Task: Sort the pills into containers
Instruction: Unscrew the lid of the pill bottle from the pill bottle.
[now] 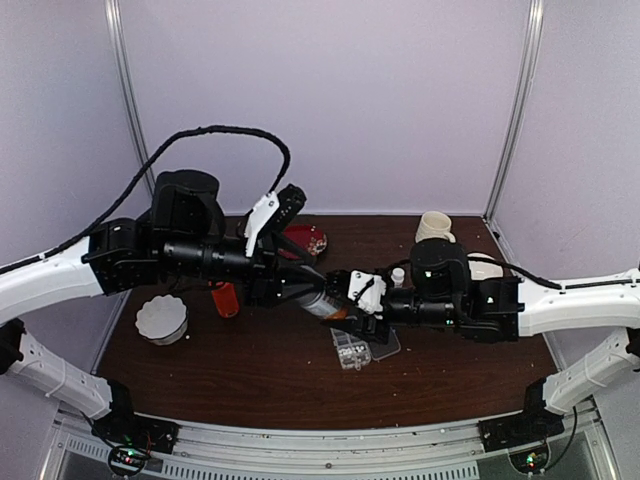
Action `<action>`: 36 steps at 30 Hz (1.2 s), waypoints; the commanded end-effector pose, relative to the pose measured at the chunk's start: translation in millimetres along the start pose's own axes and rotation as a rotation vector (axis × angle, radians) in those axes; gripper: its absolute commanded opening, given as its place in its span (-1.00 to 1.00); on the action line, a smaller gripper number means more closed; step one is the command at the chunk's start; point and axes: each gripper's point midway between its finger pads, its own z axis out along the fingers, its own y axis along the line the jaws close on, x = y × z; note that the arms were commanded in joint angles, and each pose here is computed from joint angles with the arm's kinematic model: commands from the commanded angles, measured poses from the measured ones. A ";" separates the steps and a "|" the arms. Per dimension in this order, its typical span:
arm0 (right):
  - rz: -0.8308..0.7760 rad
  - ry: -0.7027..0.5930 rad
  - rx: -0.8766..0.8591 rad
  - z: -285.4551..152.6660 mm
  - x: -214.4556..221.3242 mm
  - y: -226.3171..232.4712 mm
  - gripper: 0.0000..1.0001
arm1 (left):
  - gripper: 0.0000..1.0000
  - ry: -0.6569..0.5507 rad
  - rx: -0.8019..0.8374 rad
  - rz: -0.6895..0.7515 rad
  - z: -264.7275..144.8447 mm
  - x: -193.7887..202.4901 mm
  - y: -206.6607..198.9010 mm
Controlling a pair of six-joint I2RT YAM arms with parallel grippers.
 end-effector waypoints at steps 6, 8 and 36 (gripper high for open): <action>0.144 -0.253 0.071 -24.5 -69.3 -40.4 -1.00 | 0.14 -0.103 -0.149 -0.155 -32.1 -2.4 18.8; 0.150 -0.247 0.034 -25.3 -67.0 -35.8 -1.00 | 0.85 -0.136 -0.169 -0.126 -43.5 -8.6 19.3; 0.381 -0.306 -0.315 -23.9 -83.0 11.2 -1.00 | 0.89 -0.392 0.071 -0.097 -51.6 -48.4 -19.2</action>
